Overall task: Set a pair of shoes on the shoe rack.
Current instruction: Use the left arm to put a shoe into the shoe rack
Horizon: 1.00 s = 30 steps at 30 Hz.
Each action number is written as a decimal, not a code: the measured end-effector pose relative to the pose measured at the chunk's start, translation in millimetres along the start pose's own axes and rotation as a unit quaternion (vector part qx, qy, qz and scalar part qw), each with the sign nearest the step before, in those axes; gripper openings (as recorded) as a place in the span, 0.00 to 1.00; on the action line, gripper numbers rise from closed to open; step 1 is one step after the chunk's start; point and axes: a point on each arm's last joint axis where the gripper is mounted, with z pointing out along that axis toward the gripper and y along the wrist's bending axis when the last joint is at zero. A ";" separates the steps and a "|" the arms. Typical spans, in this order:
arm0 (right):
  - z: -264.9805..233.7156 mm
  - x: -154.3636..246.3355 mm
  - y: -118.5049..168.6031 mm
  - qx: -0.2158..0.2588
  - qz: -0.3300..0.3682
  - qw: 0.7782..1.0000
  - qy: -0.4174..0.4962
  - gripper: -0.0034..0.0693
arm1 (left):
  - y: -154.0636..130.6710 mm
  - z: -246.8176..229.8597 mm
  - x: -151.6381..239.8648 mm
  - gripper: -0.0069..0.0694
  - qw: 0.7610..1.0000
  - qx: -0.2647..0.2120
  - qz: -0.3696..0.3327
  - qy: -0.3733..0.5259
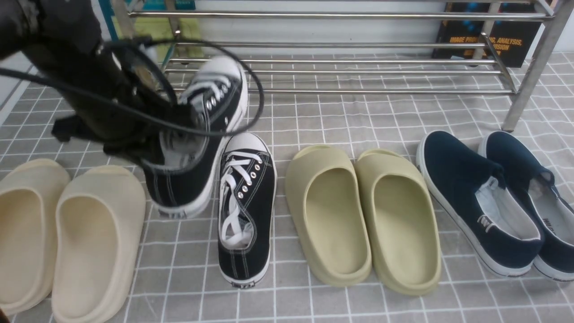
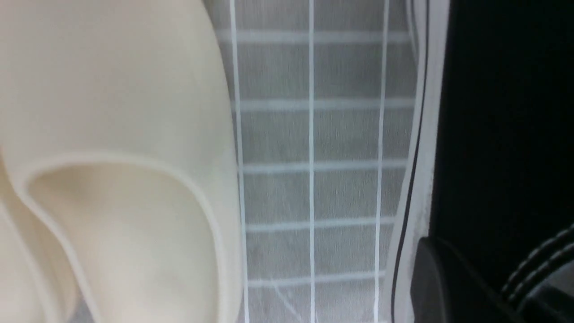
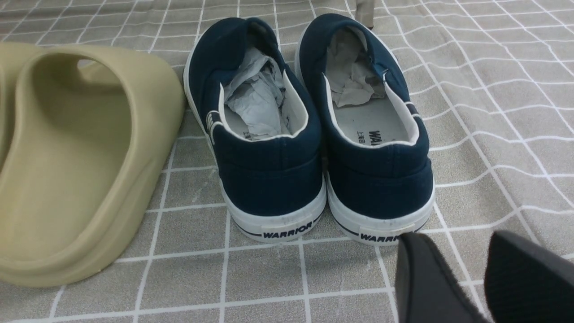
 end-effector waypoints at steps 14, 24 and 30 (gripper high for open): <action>0.0 0.0 0.0 0.000 0.000 1.000 0.000 0.38 | -1.6 60.4 -62.1 0.07 0.999 -0.047 -0.006 -0.020; 0.0 0.0 0.0 0.000 0.000 1.000 0.000 0.38 | 1.9 93.1 -131.7 0.07 0.992 -0.043 -0.067 -0.098; 0.0 0.0 0.0 0.000 0.000 1.000 0.000 0.38 | 0.5 108.4 -154.7 0.07 0.988 -0.034 -0.077 -0.127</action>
